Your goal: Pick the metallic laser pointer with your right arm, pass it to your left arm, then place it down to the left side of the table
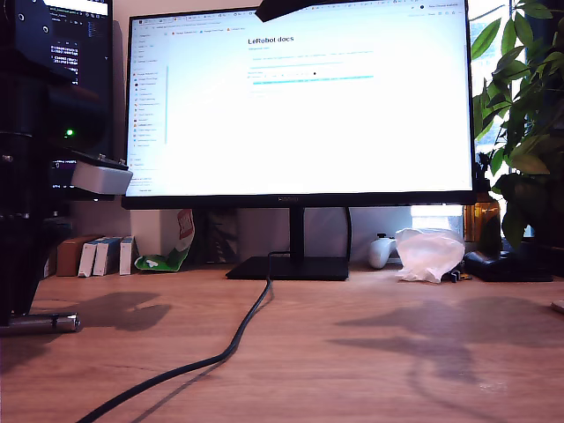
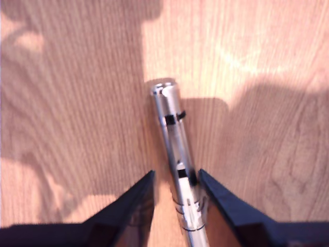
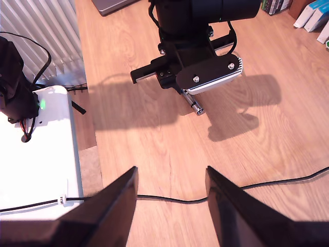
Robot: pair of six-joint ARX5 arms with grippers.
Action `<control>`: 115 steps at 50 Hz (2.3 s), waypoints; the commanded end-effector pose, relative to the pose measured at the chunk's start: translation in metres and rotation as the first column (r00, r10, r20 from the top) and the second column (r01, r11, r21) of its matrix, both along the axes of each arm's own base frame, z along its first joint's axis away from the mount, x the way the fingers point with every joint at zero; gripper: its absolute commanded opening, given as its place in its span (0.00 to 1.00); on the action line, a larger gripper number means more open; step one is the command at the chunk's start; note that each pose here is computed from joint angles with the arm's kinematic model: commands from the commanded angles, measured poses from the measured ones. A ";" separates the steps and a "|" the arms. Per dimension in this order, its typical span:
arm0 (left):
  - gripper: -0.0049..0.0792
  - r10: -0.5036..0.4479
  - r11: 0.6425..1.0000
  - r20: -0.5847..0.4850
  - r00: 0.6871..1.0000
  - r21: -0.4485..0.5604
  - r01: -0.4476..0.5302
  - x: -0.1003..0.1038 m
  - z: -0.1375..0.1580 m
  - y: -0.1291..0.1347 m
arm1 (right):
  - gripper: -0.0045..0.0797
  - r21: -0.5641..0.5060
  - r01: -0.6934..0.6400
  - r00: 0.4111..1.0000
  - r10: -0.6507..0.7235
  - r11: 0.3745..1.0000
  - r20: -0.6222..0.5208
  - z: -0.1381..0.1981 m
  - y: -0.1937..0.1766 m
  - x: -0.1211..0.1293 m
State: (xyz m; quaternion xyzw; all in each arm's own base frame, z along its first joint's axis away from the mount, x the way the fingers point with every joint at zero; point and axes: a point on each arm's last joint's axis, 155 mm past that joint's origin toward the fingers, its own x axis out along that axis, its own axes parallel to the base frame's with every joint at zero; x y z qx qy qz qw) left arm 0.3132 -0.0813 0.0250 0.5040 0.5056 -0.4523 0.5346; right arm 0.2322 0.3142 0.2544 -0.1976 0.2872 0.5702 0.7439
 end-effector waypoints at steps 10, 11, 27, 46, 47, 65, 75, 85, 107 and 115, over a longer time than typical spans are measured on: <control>0.26 0.081 0.997 -0.015 0.997 0.018 -0.081 -0.005 -0.008 0.004 | 0.49 -0.006 -0.011 1.000 0.011 1.000 -0.004 -0.005 0.003 -0.001; 0.22 0.099 0.995 -0.010 0.995 0.018 -0.099 -0.004 -0.007 0.004 | 0.49 -0.006 -0.012 1.000 0.012 1.000 -0.005 -0.005 0.003 -0.001; 0.04 0.250 0.966 0.140 0.958 -0.098 -0.238 0.016 0.041 -0.004 | 0.07 -0.012 -0.005 1.000 0.005 1.000 -0.018 -0.007 0.001 -0.002; 0.04 0.493 0.798 0.229 0.839 -0.504 -0.332 0.044 0.145 -0.047 | 0.04 0.085 0.074 0.997 -0.072 0.994 -0.025 0.012 0.012 0.014; 0.04 0.506 0.782 0.224 0.833 -0.526 -0.334 0.045 0.151 -0.050 | 0.04 0.102 0.100 0.994 -0.096 0.990 -0.044 0.015 0.013 0.017; 0.04 0.681 0.444 0.137 0.719 -0.858 -0.257 0.072 0.256 -0.071 | 0.04 0.351 0.424 0.853 -0.498 0.835 0.153 0.087 -0.027 0.123; 0.04 0.757 0.336 0.187 0.626 -0.933 -0.128 0.100 0.306 -0.049 | 0.04 0.538 0.457 0.698 -0.661 0.708 0.276 0.151 -0.074 0.169; 0.03 0.793 0.271 0.223 0.567 -0.963 -0.001 0.115 0.346 -0.022 | 0.04 0.599 0.504 0.514 -0.774 0.621 0.370 0.181 -0.156 0.207; 0.04 0.866 0.107 0.137 0.481 -0.990 0.090 0.114 0.421 0.035 | 0.04 0.750 0.497 0.110 -0.889 0.437 0.445 0.304 -0.318 0.154; 0.04 0.854 0.101 0.127 0.505 -0.992 0.080 0.101 0.426 0.031 | 0.04 0.760 0.470 0.102 -0.883 0.448 0.457 0.323 -0.317 0.110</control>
